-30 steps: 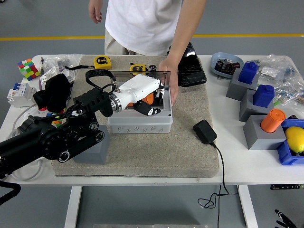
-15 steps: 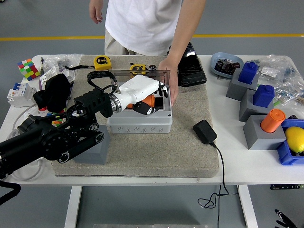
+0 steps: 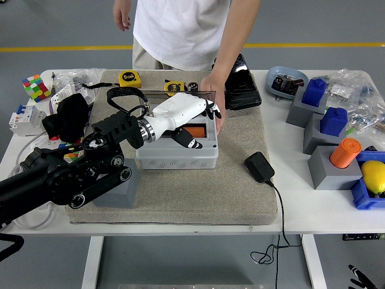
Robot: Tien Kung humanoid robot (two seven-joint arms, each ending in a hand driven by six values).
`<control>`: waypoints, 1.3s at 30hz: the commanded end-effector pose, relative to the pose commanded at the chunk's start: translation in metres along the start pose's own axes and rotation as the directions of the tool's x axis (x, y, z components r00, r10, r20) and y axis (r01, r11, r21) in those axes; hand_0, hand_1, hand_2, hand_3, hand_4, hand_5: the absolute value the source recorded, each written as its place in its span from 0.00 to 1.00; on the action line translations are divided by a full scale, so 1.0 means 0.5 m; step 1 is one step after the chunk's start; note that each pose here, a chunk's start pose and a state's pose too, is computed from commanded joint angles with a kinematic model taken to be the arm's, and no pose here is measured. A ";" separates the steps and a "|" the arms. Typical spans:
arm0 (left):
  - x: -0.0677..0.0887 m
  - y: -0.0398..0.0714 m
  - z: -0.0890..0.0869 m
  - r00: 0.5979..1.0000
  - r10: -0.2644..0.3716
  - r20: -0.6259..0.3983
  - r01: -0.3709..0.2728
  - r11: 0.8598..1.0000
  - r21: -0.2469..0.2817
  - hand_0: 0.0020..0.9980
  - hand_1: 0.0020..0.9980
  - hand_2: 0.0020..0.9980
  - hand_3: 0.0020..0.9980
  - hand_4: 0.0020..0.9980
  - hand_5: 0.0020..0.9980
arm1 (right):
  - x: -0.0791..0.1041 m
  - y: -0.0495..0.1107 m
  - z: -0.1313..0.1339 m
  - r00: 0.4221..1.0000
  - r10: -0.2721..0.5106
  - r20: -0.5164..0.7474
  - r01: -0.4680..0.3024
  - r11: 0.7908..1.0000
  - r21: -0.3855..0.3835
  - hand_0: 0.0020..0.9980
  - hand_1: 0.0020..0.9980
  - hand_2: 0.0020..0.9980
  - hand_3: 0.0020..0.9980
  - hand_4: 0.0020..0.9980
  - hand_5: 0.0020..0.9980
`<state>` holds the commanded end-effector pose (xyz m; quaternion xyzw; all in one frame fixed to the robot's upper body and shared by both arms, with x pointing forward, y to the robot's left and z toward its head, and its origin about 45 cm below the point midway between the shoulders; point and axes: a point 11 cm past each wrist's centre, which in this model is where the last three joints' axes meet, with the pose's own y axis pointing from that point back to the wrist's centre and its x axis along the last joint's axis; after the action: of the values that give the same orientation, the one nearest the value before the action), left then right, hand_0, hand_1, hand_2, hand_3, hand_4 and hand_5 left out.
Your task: Fetch the battery,place it into the box,close the lid of the box
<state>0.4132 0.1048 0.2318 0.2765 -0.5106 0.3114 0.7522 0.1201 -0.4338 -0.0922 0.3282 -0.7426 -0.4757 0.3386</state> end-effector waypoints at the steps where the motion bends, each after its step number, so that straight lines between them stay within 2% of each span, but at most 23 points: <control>1: 0.007 0.003 0.008 1.000 0.016 -0.016 -0.016 1.000 -0.020 0.38 0.60 0.63 0.67 1.00 0.00 | 0.000 0.000 0.000 1.000 0.000 -0.001 0.000 1.000 0.001 0.62 0.68 0.67 0.55 0.92 0.49; 5: 0.033 0.016 0.034 0.995 0.076 -0.064 -0.081 0.993 -0.088 0.38 0.60 0.63 0.67 1.00 0.00 | 0.001 0.000 0.000 1.000 0.001 -0.001 -0.001 1.000 0.001 0.62 0.68 0.67 0.55 0.92 0.49; 6: 0.039 0.018 0.038 0.993 0.090 -0.073 -0.097 0.990 -0.100 0.34 0.48 0.51 0.60 1.00 0.01 | 0.001 0.000 0.000 1.000 0.001 0.000 -0.001 1.000 0.001 0.62 0.68 0.67 0.55 0.92 0.49; 11: 0.080 0.031 0.039 0.976 0.180 -0.125 -0.195 0.973 -0.122 0.34 0.48 0.51 0.60 1.00 0.01 | 0.002 0.000 0.000 1.000 0.002 -0.001 -0.002 1.000 0.001 0.62 0.68 0.67 0.55 0.92 0.49; 12: 0.090 0.033 0.032 0.969 0.202 -0.142 -0.218 0.969 -0.112 0.47 0.67 0.67 0.72 1.00 0.32 | 0.001 0.000 -0.001 1.000 0.002 -0.001 -0.002 1.000 0.001 0.62 0.68 0.67 0.55 0.92 0.49; 14: 0.104 0.034 0.014 0.960 0.222 -0.169 -0.238 0.968 -0.080 0.47 0.67 0.67 0.72 1.00 0.32 | 0.002 0.000 -0.001 1.000 0.002 0.000 -0.002 1.000 0.002 0.62 0.68 0.67 0.55 0.92 0.49; 17: 0.112 0.034 -0.023 0.958 0.207 -0.198 -0.210 0.978 0.007 0.47 0.67 0.67 0.72 1.00 0.32 | 0.002 0.000 -0.001 1.000 0.001 0.001 -0.001 1.000 0.001 0.62 0.68 0.67 0.55 0.92 0.49; 18: 0.113 0.034 -0.036 0.958 0.200 -0.207 -0.197 0.980 0.035 0.71 0.84 0.82 0.85 1.00 0.76 | 0.001 0.000 -0.002 1.000 0.001 0.001 -0.001 1.000 0.001 0.62 0.68 0.67 0.55 0.92 0.49; 21: 0.113 0.038 -0.067 0.954 0.186 -0.235 -0.165 0.981 0.103 0.71 0.84 0.82 0.85 1.00 0.76 | 0.001 0.000 -0.002 1.000 0.001 0.000 -0.001 1.000 0.001 0.62 0.68 0.67 0.55 0.92 0.49; 23: 0.111 0.040 -0.078 0.950 0.181 -0.255 -0.152 0.980 0.131 0.71 0.84 0.82 0.85 1.00 0.76 | 0.001 0.000 -0.002 1.000 0.001 0.000 -0.001 1.000 0.000 0.62 0.68 0.67 0.55 0.92 0.49; 24: 0.107 0.042 -0.086 0.947 0.176 -0.267 -0.139 0.979 0.150 0.75 0.88 0.85 0.87 1.00 0.94 | 0.001 0.000 -0.002 1.000 0.001 -0.001 -0.001 1.000 0.000 0.62 0.68 0.67 0.55 0.92 0.49; 29: 0.082 0.050 -0.103 0.940 0.139 -0.312 -0.077 0.976 0.204 0.75 0.88 0.85 0.87 1.00 0.94 | 0.001 0.000 -0.003 1.000 0.001 -0.004 -0.001 1.000 0.001 0.62 0.68 0.67 0.55 0.92 0.49; 30: 0.078 0.052 -0.103 0.939 0.133 -0.318 -0.069 0.976 0.207 0.76 0.88 0.85 0.86 1.00 0.99 | 0.001 0.000 -0.003 1.000 0.001 -0.004 -0.001 1.000 0.001 0.62 0.68 0.67 0.55 0.92 0.49; 39: 0.027 0.087 -0.096 0.932 0.060 -0.358 0.020 0.976 0.215 0.75 0.86 0.83 0.85 1.00 1.00 | 0.005 0.000 -0.005 1.000 0.003 -0.005 -0.003 1.000 0.002 0.62 0.68 0.67 0.55 0.92 0.49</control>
<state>0.4126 0.1710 0.2330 0.2887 -0.3291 0.4180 0.7960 0.1206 -0.4372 -0.0908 0.3288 -0.7426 -0.4735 0.3409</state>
